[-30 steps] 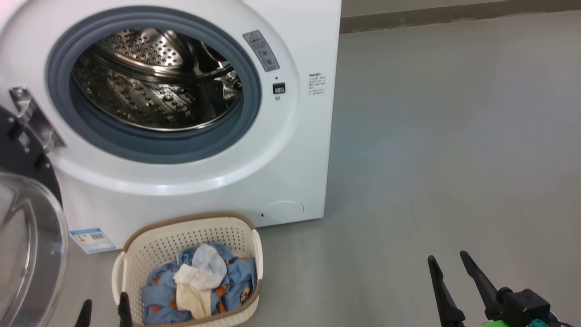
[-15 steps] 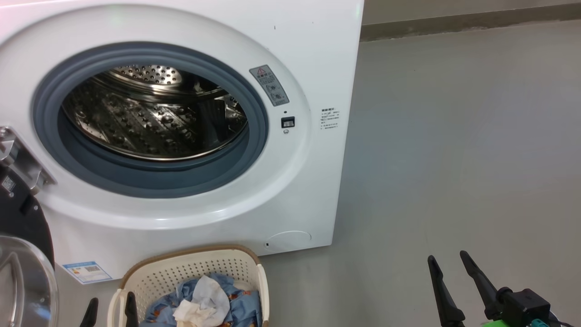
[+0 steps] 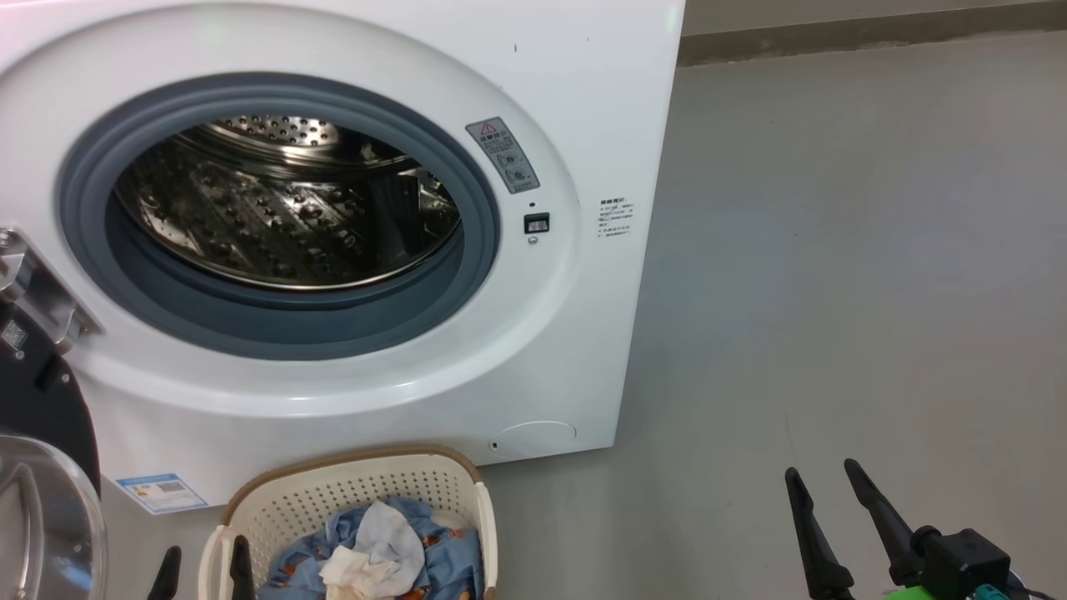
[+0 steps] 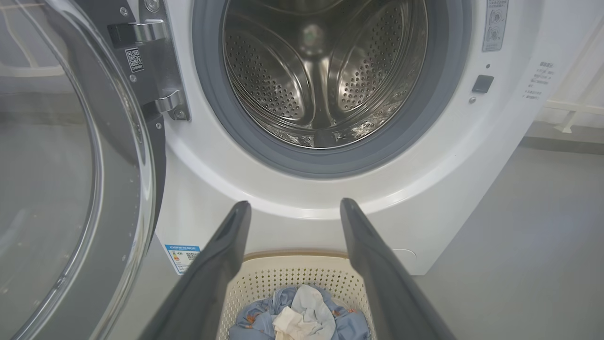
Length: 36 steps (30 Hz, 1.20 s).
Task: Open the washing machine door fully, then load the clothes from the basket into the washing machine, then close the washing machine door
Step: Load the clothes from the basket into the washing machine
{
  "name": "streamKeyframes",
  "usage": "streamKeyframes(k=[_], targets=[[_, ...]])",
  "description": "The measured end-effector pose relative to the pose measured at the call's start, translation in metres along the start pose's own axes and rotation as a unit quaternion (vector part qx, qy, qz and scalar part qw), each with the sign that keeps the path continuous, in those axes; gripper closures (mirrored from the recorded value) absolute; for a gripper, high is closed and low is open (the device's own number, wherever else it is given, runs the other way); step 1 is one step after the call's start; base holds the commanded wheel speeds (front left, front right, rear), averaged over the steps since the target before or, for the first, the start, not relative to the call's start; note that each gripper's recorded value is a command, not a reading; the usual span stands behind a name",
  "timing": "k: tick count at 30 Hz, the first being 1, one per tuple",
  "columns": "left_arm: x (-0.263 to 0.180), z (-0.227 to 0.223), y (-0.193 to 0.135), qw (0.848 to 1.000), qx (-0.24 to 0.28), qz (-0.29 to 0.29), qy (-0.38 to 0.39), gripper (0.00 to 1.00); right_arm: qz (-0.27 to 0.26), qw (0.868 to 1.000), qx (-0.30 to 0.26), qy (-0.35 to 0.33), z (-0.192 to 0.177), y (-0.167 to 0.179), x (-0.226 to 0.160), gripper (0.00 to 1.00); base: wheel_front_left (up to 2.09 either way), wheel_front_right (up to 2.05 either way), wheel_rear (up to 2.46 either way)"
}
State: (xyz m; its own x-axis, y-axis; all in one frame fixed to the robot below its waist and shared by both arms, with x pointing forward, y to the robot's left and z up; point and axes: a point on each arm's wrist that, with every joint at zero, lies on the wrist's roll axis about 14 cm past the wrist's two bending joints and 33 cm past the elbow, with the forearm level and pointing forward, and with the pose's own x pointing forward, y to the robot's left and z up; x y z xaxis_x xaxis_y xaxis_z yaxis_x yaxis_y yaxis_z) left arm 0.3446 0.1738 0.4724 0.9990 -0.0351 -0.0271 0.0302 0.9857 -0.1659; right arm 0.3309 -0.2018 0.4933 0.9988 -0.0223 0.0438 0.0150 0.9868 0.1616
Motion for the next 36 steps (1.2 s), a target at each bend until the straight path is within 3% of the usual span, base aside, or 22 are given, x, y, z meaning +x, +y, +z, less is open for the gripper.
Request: streamKeyframes(k=[12,18,28,36], targets=[[0.004,-0.01,-0.018,0.999,-0.006,-0.032,0.016,0.0,-0.01,1.0,0.002,0.009,-0.006,-0.005,-0.002,0.0,0.0,0.0,0.0],[0.001,-0.043,-0.022,0.997,-0.009,-0.037,0.07,0.0,-0.015,1.0,0.004,0.017,-0.01,-0.007,0.001,0.0,0.0,0.0,0.0],[0.033,-0.114,-0.027,0.98,-0.037,-0.04,0.193,0.0,-0.016,0.999,0.008,0.035,-0.023,-0.006,0.023,0.0,0.0,0.0,0.0],[0.061,-0.168,-0.014,0.953,-0.037,-0.035,0.297,0.0,-0.027,0.998,0.003,0.055,-0.039,-0.015,0.046,0.0,0.0,0.0,0.0]])
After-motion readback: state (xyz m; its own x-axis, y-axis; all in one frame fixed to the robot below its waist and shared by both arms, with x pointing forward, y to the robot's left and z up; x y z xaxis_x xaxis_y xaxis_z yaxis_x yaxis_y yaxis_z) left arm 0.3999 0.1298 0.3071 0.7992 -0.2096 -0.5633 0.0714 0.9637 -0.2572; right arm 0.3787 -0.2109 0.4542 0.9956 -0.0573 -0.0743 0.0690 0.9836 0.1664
